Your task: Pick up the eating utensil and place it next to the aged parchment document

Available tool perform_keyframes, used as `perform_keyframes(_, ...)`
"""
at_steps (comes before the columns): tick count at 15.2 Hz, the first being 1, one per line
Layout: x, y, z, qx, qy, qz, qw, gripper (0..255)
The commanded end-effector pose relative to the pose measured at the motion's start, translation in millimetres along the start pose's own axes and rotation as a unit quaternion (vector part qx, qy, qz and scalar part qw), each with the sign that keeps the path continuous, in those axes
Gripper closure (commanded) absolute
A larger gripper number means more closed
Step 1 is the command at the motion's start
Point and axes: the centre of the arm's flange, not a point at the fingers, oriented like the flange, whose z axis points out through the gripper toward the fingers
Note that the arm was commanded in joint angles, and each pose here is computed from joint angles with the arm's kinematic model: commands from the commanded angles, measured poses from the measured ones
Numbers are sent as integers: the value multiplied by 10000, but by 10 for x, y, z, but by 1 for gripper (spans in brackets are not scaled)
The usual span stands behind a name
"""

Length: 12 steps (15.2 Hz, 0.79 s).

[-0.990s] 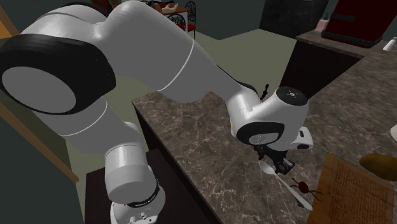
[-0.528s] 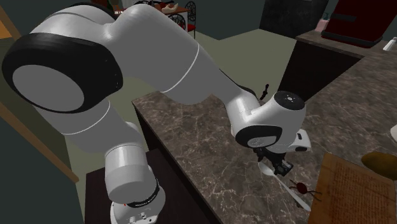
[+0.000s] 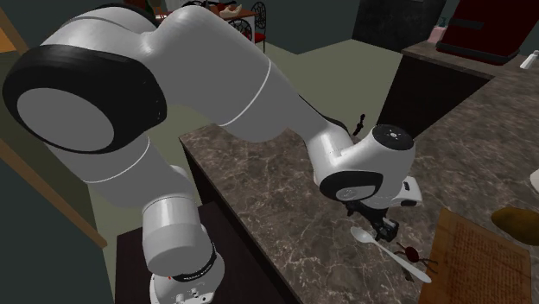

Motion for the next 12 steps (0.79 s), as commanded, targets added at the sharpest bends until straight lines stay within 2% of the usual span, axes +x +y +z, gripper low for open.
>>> perform_keyframes(1,3,-5,0,0,0,0,10000,0)
perform_keyframes(5,3,-5,-500,0,0,0,10000,0)
perform_keyframes(12,3,-5,-500,0,0,0,10000,0)
